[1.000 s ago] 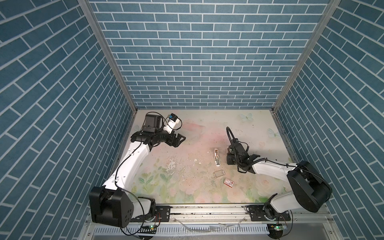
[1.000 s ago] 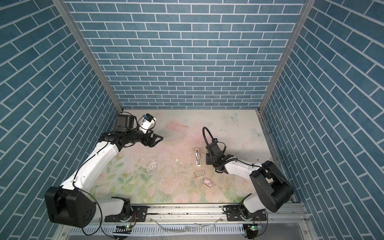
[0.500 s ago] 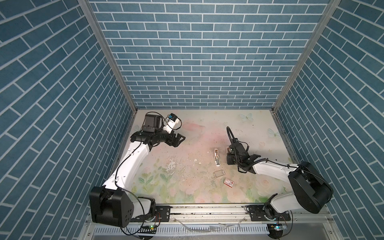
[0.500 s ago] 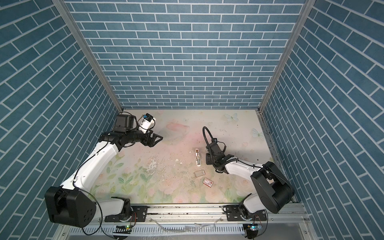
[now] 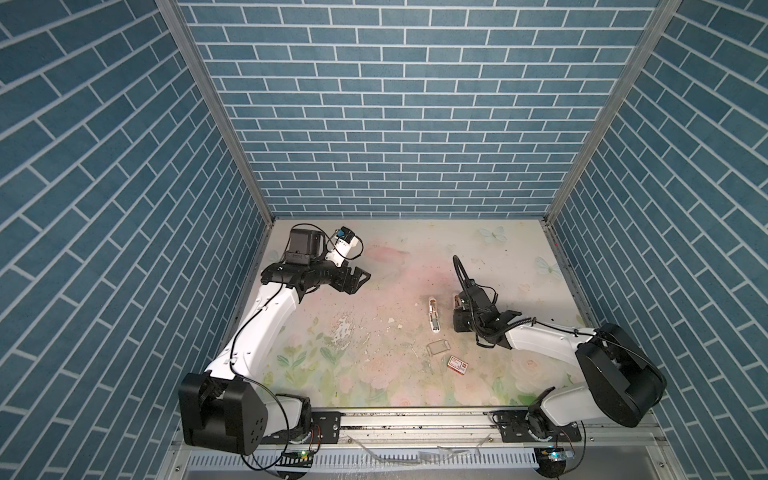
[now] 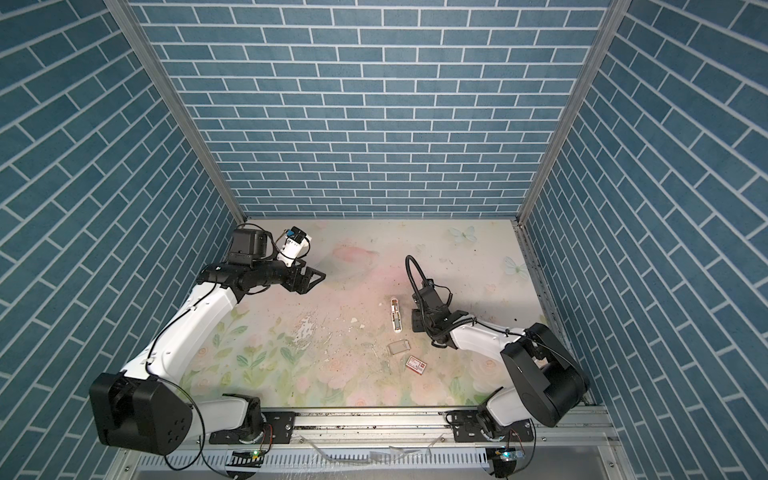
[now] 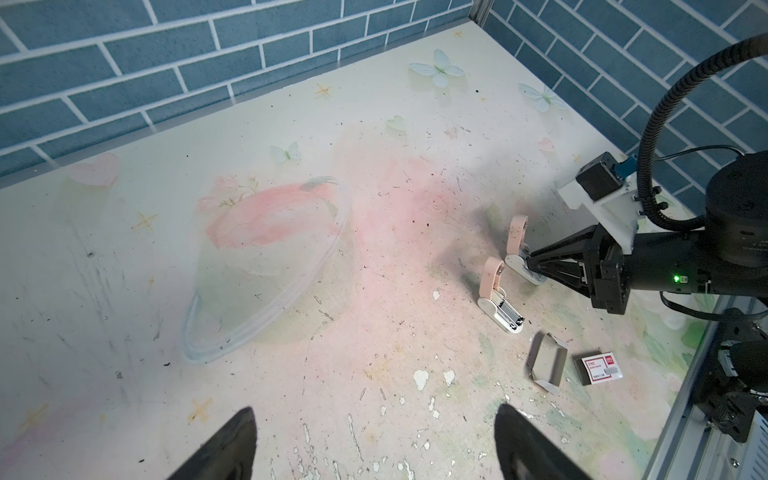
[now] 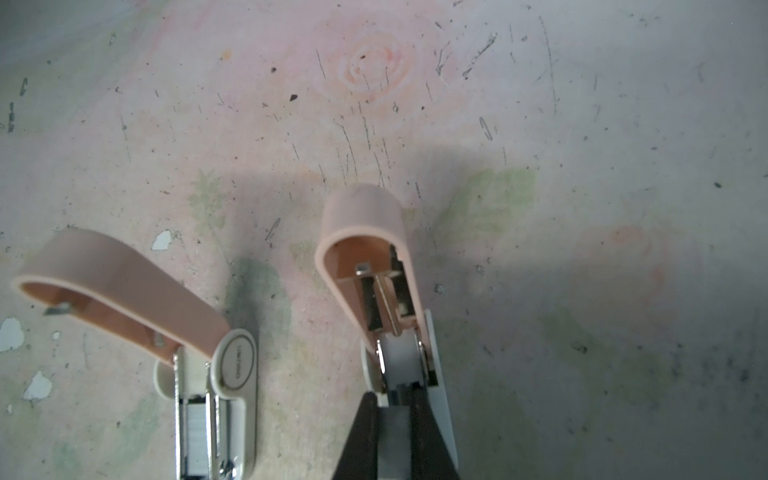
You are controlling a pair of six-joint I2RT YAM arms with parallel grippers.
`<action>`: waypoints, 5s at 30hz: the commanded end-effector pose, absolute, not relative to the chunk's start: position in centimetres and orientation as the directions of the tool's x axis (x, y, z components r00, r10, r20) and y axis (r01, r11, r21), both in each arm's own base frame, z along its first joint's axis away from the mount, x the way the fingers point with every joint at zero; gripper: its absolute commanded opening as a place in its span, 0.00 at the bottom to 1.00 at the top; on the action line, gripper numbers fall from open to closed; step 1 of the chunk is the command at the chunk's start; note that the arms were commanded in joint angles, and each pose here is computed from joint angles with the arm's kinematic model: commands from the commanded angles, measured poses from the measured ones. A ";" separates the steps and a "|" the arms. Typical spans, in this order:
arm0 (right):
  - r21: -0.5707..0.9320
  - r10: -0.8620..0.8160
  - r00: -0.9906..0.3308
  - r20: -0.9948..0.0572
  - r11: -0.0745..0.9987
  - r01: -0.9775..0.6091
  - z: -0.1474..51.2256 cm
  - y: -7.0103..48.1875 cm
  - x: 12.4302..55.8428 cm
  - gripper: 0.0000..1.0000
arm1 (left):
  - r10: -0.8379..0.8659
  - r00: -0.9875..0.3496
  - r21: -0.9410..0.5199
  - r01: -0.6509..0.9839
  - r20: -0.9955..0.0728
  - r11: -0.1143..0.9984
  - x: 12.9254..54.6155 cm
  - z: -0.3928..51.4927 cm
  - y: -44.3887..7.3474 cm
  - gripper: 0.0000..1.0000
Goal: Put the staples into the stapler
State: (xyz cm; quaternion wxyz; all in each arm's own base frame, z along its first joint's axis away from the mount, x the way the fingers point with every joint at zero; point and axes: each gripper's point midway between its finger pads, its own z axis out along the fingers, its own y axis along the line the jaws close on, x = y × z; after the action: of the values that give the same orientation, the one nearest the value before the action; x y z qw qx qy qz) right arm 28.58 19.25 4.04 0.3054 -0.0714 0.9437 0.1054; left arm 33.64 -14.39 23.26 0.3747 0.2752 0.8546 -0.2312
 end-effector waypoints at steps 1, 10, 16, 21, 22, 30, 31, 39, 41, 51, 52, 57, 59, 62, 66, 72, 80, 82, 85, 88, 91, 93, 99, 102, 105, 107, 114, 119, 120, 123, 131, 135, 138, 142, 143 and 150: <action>0.169 -0.064 -0.808 -0.586 0.965 -0.199 3.9 19.3 28.4 0.10 | 0.297 -0.565 -0.188 0.645 -0.769 0.741 33.6 23.3 -14.2 0.90; 0.192 -0.054 -0.805 -0.590 0.960 -0.205 4.3 19.7 28.5 0.10 | 0.296 -0.564 -0.187 0.645 -0.771 0.741 33.7 23.3 -14.2 0.91; 0.190 -0.051 -0.804 -0.592 0.961 -0.202 4.6 19.7 28.6 0.10 | 0.295 -0.564 -0.189 0.645 -0.771 0.740 33.6 23.3 -14.3 0.91; 0.196 -0.050 -0.806 -0.589 0.959 -0.203 4.6 19.8 28.5 0.10 | 0.295 -0.562 -0.188 0.646 -0.773 0.740 33.6 23.4 -14.3 0.91; 0.198 -0.048 -0.804 -0.592 0.959 -0.203 4.7 19.8 28.6 0.10 | 0.294 -0.562 -0.188 0.646 -0.773 0.740 33.6 23.4 -14.3 0.90; 0.168 -0.049 -0.788 -0.614 0.967 -0.191 5.9 19.2 28.9 0.10 | 0.292 -0.561 -0.189 0.647 -0.775 0.739 33.6 23.4 -14.3 0.90; 0.168 -0.046 -0.783 -0.620 0.967 -0.190 6.1 19.2 29.0 0.10 | 0.292 -0.561 -0.189 0.647 -0.775 0.739 33.6 23.4 -14.3 0.90; 0.135 -0.049 -0.764 -0.643 0.975 -0.175 6.6 18.7 29.7 0.11 | 0.298 -0.562 -0.183 0.644 -0.772 0.743 33.6 23.3 -14.2 0.91; 0.131 -0.050 -0.763 -0.644 0.976 -0.174 6.4 18.7 29.7 0.10 | 0.298 -0.562 -0.181 0.643 -0.771 0.745 33.6 23.3 -14.1 0.91; 0.132 -0.026 -0.751 -0.660 0.980 -0.149 5.9 18.3 29.8 0.11 | 0.299 -0.568 -0.183 0.641 -0.767 0.745 33.7 23.1 -14.1 0.91; 0.131 -0.026 -0.752 -0.659 0.980 -0.149 5.8 18.2 29.8 0.10 | 0.300 -0.566 -0.183 0.642 -0.768 0.745 33.7 23.2 -14.1 0.91; 0.133 -0.025 -0.754 -0.656 0.980 -0.148 5.5 18.2 29.7 0.11 | 0.300 -0.568 -0.184 0.641 -0.766 0.745 33.8 23.0 -14.1 0.90; 0.137 -0.021 -0.756 -0.654 0.980 -0.146 5.4 18.2 29.6 0.10 | 0.299 -0.570 -0.185 0.640 -0.766 0.745 33.8 23.0 -14.1 0.90; 0.136 -0.019 -0.761 -0.648 0.981 -0.141 5.0 18.0 29.5 0.11 | 0.299 -0.569 -0.185 0.641 -0.766 0.745 33.8 23.1 -14.1 0.90; 0.141 -0.014 -0.763 -0.646 0.980 -0.138 4.7 18.0 29.3 0.11 | 0.299 -0.570 -0.185 0.640 -0.765 0.746 33.7 23.0 -14.1 0.90; 0.147 -0.012 -0.766 -0.643 0.979 -0.138 4.5 18.1 29.3 0.10 | 0.299 -0.572 -0.188 0.640 -0.764 0.745 33.8 22.9 -14.1 0.90; 0.151 -0.012 -0.768 -0.641 0.978 -0.141 4.3 18.2 29.3 0.10 | 0.298 -0.571 -0.187 0.640 -0.765 0.745 33.8 22.9 -14.1 0.90; 0.149 -0.011 -0.769 -0.639 0.979 -0.138 4.2 18.2 29.3 0.11 | 0.298 -0.570 -0.186 0.641 -0.766 0.745 33.8 23.0 -14.1 0.90; 0.148 -0.011 -0.770 -0.637 0.979 -0.137 4.0 18.1 29.3 0.10 | 0.299 -0.570 -0.187 0.641 -0.765 0.744 33.8 23.0 -14.1 0.90; 0.146 -0.011 -0.770 -0.638 0.980 -0.135 4.0 18.0 29.2 0.10 | 0.298 -0.571 -0.187 0.640 -0.765 0.745 33.8 22.9 -14.1 0.90; 0.147 -0.009 -0.768 -0.641 0.980 -0.133 4.2 18.0 29.2 0.10 | 0.300 -0.570 -0.187 0.641 -0.765 0.744 33.8 22.9 -14.2 0.90; 0.143 -0.011 -0.768 -0.640 0.981 -0.133 4.2 17.9 29.2 0.10 | 0.300 -0.571 -0.187 0.641 -0.764 0.745 33.8 22.9 -14.2 0.91; 0.143 -0.009 -0.773 -0.634 0.981 -0.129 3.9 17.8 29.0 0.10 | 0.299 -0.572 -0.187 0.640 -0.764 0.745 33.8 22.8 -14.1 0.90; 0.145 -0.009 -0.777 -0.630 0.981 -0.129 3.7 17.8 28.9 0.10 | 0.298 -0.570 -0.187 0.641 -0.766 0.744 33.8 22.9 -14.1 0.90; 0.147 -0.004 -0.778 -0.628 0.981 -0.124 3.6 17.7 28.8 0.10 | 0.298 -0.569 -0.187 0.642 -0.767 0.744 33.8 22.9 -14.1 0.90; 0.149 -0.001 -0.780 -0.626 0.981 -0.121 3.5 17.6 28.6 0.10 | 0.297 -0.570 -0.189 0.641 -0.766 0.744 33.8 22.9 -14.2 0.91; 0.155 0.007 -0.782 -0.623 0.981 -0.115 3.3 17.4 28.4 0.10 | 0.297 -0.569 -0.188 0.641 -0.767 0.744 33.7 22.9 -14.1 0.91; 0.171 0.018 -0.777 -0.629 0.978 -0.116 3.9 17.6 28.3 0.11 | 0.296 -0.569 -0.187 0.641 -0.767 0.745 33.7 22.9 -14.1 0.90; 0.173 0.021 -0.776 -0.630 0.978 -0.114 4.0 17.6 28.4 0.11 | 0.296 -0.568 -0.187 0.641 -0.768 0.744 33.7 22.9 -14.1 0.90; 0.179 0.023 -0.780 -0.625 0.977 -0.115 4.1 17.6 28.3 0.11 | 0.297 -0.566 -0.186 0.642 -0.769 0.743 33.7 22.9 -14.1 0.90; 0.195 0.036 -0.789 -0.614 0.975 -0.107 3.9 17.7 28.0 0.13 | 0.295 -0.565 -0.187 0.643 -0.770 0.742 33.6 22.9 -14.2 0.90; 0.189 0.033 -0.791 -0.610 0.976 -0.106 3.9 17.7 28.0 0.14 | 0.294 -0.565 -0.187 0.643 -0.771 0.743 33.6 22.9 -14.1 0.90; 0.188 0.033 -0.792 -0.609 0.977 -0.104 3.9 17.6 28.0 0.15 | 0.295 -0.565 -0.187 0.643 -0.771 0.743 33.6 22.9 -14.2 0.90; 0.189 0.033 -0.790 -0.612 0.976 -0.106 4.0 17.6 28.0 0.17 | 0.294 -0.566 -0.187 0.642 -0.770 0.744 33.6 22.9 -14.1 0.91; 0.190 0.035 -0.789 -0.613 0.976 -0.105 4.1 17.6 28.0 0.17 | 0.294 -0.565 -0.186 0.642 -0.771 0.744 33.6 22.9 -14.1 0.90; 0.188 0.030 -0.787 -0.617 0.976 -0.110 4.5 17.7 28.1 0.21 | 0.294 -0.562 -0.185 0.643 -0.773 0.743 33.6 23.0 -14.1 0.91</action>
State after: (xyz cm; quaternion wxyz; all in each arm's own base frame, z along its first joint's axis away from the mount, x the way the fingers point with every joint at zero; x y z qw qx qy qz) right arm 28.34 18.09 4.36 0.3303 -0.0324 0.9370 0.1093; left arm 33.64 -14.37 22.85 0.3736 0.2746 0.8553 -0.2313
